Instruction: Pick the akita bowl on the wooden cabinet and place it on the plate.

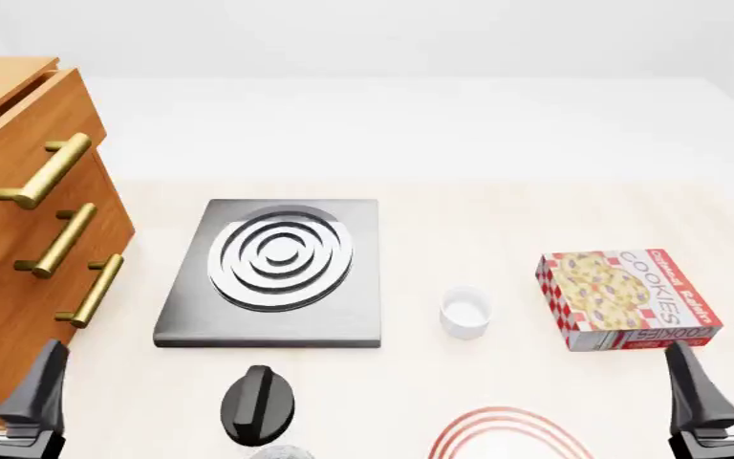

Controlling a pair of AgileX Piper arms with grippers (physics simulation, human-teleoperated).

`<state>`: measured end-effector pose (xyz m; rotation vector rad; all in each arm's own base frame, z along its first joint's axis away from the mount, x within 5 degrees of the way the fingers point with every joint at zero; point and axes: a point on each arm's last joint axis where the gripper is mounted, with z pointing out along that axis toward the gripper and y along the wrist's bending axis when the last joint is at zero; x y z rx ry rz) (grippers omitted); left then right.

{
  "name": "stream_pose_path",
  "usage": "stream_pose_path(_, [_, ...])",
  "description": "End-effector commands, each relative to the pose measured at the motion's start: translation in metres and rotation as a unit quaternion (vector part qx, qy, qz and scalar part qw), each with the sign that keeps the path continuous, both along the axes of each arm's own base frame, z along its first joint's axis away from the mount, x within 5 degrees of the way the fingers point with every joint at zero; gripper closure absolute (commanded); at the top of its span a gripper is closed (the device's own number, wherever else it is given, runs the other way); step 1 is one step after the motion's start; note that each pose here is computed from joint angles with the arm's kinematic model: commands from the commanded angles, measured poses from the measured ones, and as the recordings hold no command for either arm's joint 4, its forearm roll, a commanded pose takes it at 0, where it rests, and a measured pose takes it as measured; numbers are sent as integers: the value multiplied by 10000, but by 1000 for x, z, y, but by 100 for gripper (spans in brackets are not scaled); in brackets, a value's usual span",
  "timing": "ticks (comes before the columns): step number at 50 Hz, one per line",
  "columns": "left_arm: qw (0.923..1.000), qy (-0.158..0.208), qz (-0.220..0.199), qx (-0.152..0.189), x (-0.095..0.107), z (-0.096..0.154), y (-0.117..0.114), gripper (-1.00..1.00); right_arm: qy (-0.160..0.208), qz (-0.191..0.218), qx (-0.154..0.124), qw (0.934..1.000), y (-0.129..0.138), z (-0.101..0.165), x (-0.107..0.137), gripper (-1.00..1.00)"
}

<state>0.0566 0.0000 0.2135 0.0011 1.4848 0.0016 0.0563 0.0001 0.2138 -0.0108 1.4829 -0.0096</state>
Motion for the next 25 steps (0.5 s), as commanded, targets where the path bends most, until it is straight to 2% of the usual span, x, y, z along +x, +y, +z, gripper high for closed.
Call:
stream_pose_path(1, [10000,39,10,12,2,1,0,-100,-6,3,-137,9999,0,1,1,-100])
stream_pose_path(9, [9999,120,-91,10,6,2,-1,-100,-8,3,-138,9999,0,1,0,-100])
stream_pose_path(16, [9994,293,-83,-132,14,5,-1,-100,-10,3,-138,9999,0,1,0,-100])
stream_pose_path(25, [9995,194,-199,-154,10,33,-2,-100,-12,3,-139,9999,0,1,0,-100])
